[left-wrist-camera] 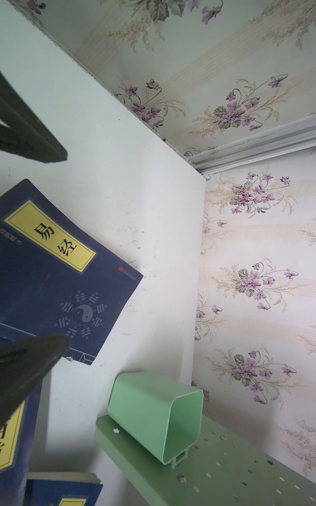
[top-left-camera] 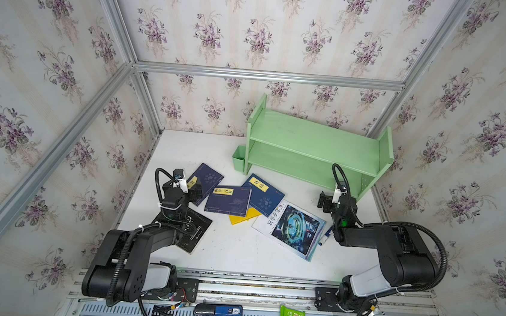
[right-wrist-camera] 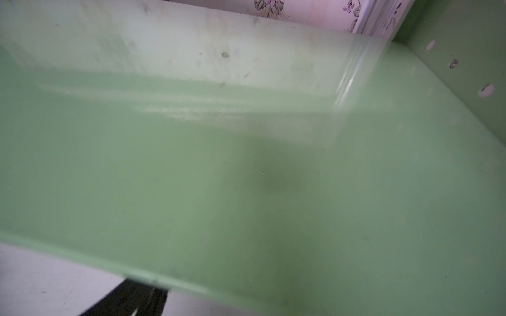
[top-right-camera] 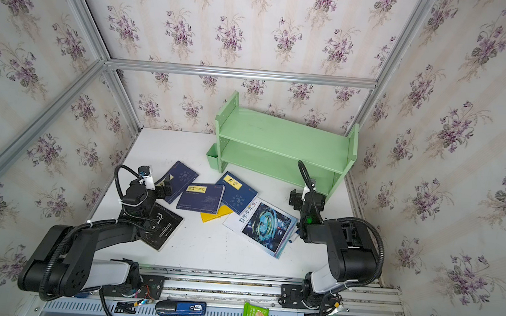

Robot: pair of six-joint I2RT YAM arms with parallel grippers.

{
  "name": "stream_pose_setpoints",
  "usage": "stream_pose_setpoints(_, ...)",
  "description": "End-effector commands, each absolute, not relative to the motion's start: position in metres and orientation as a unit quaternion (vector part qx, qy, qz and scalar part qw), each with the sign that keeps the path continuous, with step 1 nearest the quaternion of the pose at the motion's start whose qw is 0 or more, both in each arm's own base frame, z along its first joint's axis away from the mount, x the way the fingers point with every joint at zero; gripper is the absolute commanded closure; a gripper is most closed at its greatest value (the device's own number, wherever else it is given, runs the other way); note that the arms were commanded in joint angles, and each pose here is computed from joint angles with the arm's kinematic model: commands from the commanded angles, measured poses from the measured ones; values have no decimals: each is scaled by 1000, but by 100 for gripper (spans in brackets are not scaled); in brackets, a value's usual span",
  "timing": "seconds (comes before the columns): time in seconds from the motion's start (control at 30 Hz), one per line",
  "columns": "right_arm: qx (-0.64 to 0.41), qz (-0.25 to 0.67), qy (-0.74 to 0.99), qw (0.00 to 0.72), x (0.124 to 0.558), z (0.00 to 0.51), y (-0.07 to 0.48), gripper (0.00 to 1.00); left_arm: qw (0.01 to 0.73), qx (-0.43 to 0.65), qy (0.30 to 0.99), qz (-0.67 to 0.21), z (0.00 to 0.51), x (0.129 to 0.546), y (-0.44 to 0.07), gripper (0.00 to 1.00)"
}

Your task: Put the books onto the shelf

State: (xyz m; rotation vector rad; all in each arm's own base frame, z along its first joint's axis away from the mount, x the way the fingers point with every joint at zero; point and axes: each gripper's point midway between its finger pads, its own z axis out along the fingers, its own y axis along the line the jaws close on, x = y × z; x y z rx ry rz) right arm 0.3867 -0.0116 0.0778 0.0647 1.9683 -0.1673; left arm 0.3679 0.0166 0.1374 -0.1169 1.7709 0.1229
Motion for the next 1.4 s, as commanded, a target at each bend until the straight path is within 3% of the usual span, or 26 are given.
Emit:
stream_pose_setpoints(0.0, 22, -72, 811, 580, 396, 97, -10, 0, 637, -47, 767, 56, 143, 370, 17, 1)
stream_pose_setpoints(0.3, 21, -72, 810, 582, 395, 98, -10, 0, 644, -38, 762, 53, 149, 370, 14, 1)
stream_pose_setpoints(0.47, -50, -42, 819, 569, 385, 129, 21, 0, 614, -23, 788, 26, 179, 366, 1, 1)
stream_pose_setpoints(0.73, 64, 159, 840, 515, 341, 189, 56, 0, 611, -37, 776, -153, 225, 319, -60, 1)
stream_pose_setpoints(1.0, 69, 341, 823, 448, 279, 197, 140, 0, 490, -67, 779, -386, 212, 257, -147, 1)
stream_pose_setpoints(1.37, -9, 434, 817, 379, 233, 208, 233, 0, 447, -152, 756, -453, 206, 229, -167, 1)
